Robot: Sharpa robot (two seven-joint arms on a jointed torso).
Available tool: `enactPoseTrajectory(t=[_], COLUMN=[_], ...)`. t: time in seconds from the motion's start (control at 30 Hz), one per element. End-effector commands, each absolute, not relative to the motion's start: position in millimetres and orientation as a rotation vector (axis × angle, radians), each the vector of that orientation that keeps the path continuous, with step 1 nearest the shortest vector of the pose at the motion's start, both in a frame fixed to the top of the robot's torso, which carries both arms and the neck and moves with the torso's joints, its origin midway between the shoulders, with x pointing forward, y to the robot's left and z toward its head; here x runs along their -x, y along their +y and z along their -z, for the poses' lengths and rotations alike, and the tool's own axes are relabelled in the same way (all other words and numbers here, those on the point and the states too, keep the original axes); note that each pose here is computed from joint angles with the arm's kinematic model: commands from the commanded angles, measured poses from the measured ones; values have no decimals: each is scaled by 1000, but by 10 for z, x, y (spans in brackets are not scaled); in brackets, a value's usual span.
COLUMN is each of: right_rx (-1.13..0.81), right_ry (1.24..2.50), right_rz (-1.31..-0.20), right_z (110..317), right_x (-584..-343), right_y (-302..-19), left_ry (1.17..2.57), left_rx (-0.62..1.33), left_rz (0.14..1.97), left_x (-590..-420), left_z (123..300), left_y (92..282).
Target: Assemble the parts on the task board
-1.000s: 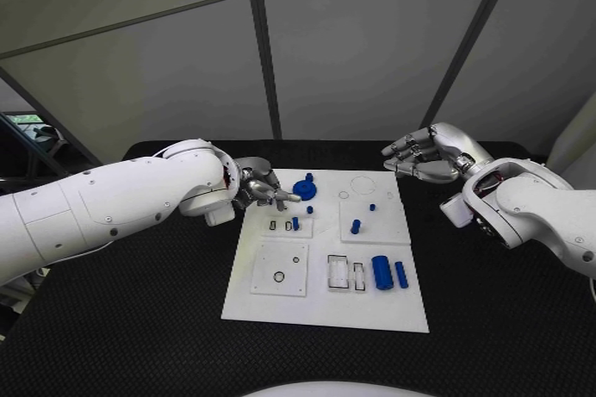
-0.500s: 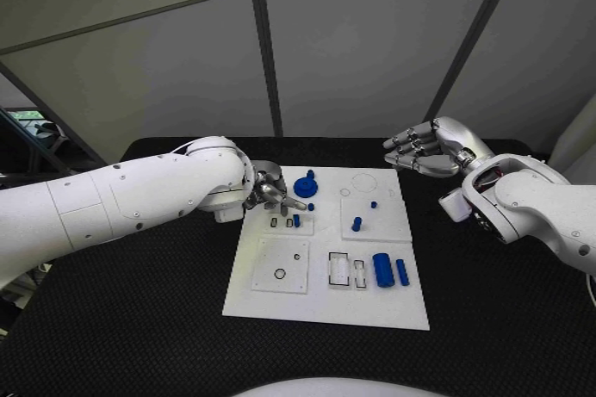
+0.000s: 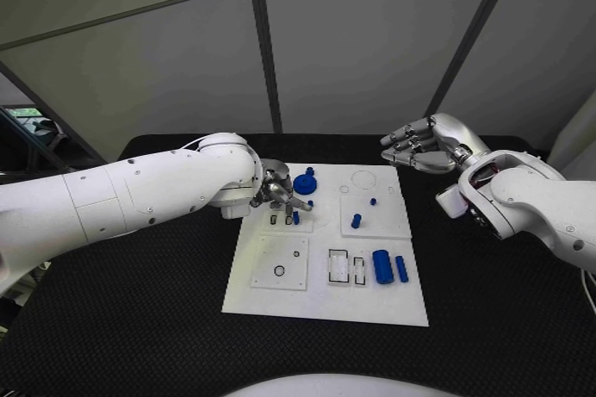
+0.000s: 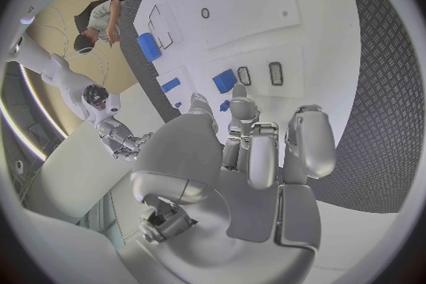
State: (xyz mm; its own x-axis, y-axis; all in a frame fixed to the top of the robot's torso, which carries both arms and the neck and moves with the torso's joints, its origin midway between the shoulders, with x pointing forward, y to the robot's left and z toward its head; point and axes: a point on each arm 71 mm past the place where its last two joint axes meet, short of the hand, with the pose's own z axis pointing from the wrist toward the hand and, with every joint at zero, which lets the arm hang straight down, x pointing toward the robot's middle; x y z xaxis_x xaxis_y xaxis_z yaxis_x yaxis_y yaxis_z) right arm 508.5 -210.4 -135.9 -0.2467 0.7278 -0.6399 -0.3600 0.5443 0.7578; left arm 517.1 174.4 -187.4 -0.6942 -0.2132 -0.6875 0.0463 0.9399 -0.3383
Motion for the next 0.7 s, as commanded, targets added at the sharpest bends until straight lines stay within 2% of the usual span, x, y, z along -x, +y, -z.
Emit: enactPoseTrajectory(t=[0.03,0.7], right_rx=[-326,-314], right_ry=[1500,1527], right_rz=[-1060,-1042], right_z=[1348,1378], right_x=[-5091,-5122], right_y=[-2094,-2086], left_ry=[2323,2345], left_rx=[92,71], left_rz=[407,405], left_x=[-5164,-5156], left_z=[1878,1891], left_y=[1734,1700])
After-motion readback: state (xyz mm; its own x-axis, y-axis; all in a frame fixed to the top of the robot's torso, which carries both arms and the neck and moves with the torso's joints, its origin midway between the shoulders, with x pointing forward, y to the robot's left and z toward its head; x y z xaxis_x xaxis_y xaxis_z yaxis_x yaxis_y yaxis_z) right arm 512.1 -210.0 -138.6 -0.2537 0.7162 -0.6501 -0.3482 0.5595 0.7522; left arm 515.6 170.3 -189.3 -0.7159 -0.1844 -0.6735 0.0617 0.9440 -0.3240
